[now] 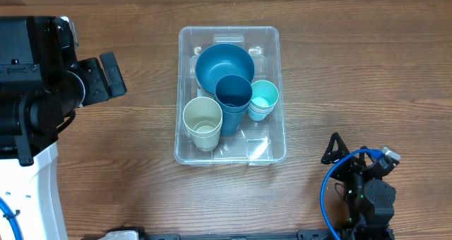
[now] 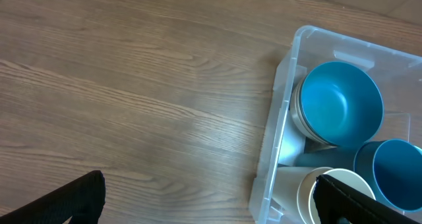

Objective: Pack container

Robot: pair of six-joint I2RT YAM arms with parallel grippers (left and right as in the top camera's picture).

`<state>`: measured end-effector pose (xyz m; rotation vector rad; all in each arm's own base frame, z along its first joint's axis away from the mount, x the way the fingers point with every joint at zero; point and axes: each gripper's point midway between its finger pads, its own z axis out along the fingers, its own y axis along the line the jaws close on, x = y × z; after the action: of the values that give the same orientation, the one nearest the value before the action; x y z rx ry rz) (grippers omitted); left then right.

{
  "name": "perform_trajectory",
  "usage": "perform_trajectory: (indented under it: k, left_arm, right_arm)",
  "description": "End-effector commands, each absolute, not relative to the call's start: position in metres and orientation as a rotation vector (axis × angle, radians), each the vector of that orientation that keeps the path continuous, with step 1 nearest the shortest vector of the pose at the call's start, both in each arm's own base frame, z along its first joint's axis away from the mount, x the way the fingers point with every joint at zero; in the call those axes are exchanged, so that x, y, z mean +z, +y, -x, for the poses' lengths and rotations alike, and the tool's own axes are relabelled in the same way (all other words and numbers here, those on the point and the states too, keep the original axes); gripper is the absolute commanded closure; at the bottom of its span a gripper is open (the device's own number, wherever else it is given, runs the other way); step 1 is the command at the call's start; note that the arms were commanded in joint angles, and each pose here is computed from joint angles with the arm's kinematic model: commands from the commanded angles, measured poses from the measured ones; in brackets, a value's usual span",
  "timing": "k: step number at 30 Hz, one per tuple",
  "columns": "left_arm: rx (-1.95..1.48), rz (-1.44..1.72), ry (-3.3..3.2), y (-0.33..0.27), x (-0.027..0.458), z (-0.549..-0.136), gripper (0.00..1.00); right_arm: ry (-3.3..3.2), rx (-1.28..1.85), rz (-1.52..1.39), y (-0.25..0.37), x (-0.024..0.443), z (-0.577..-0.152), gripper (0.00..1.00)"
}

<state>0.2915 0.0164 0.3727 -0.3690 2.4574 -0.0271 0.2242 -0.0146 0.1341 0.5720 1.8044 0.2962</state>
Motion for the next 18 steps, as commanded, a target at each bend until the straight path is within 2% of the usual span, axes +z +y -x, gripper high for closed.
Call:
perform_trajectory:
  k: [1, 13, 18]
  left_arm:
    - [-0.015, 0.393, 2.436, 0.021, 0.377, -0.292, 0.0]
    - [-0.012, 0.391, 2.438, 0.021, 0.377, -0.292, 0.0]
    - [0.107, 0.384, 2.421, 0.036, 0.381, -0.278, 0.0]
  right_arm:
    - [1.797, 0.293, -0.564, -0.015, 0.134, -0.225, 0.0]
    - [1.798, 0.293, -0.563, -0.015, 0.134, -0.225, 0.0]
    - [1.797, 0.293, -0.563, -0.015, 0.134, -0.225, 0.0]
